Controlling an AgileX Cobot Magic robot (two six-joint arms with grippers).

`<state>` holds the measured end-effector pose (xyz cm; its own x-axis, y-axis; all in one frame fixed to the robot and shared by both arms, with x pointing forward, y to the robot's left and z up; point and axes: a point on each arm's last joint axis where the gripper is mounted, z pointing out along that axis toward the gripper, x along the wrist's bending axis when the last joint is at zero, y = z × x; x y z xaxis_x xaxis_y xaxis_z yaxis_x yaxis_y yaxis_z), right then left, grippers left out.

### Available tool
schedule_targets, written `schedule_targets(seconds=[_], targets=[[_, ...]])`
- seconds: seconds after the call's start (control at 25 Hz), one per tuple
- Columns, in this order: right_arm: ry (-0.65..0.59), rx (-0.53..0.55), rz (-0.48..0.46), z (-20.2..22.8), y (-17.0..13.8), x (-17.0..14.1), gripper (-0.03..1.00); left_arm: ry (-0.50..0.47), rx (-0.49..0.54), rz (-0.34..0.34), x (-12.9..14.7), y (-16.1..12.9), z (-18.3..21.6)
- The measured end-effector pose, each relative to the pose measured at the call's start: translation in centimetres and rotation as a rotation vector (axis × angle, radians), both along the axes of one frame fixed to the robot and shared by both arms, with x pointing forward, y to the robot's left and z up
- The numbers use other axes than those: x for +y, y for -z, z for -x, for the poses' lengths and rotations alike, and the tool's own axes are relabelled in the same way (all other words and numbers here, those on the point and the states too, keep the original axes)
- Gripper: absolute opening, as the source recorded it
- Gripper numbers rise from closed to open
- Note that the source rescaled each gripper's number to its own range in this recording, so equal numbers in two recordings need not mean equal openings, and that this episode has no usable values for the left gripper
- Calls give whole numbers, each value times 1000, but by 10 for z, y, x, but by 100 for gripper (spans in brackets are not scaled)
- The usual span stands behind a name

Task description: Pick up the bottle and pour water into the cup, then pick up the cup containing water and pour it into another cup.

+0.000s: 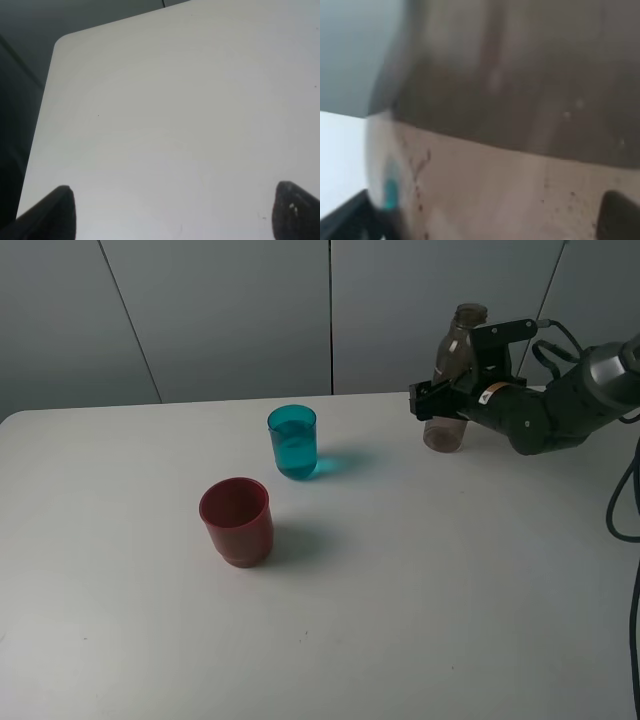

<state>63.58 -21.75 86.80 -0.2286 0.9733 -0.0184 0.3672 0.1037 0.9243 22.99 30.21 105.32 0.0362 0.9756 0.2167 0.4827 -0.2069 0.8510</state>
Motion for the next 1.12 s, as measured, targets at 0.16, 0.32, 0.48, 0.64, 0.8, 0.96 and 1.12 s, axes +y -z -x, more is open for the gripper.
schedule_targets(seconds=[0.16, 0.32, 0.48, 0.64, 0.8, 0.96, 1.12], targets=[[4, 20, -6, 2, 3, 0, 99, 0, 0, 0, 0, 0, 0], [6, 52, -2, 13, 2, -3, 99, -2, 0, 3, 0, 0, 0], [8, 69, 1, 31, -5, -6, 99, -2, 0, 3, 0, 0, 0], [8, 101, 7, 54, -9, -11, 100, -2, 0, 3, 0, 0, 0], [7, 130, 13, 80, -13, -16, 100, -2, 0, 3, 0, 0, 0], [-52, 148, 12, 105, -20, -16, 100, -2, 0, 3, 0, 0, 0], [-215, 167, 16, 119, -21, -6, 100, -2, 0, 3, 0, 0, 0]])
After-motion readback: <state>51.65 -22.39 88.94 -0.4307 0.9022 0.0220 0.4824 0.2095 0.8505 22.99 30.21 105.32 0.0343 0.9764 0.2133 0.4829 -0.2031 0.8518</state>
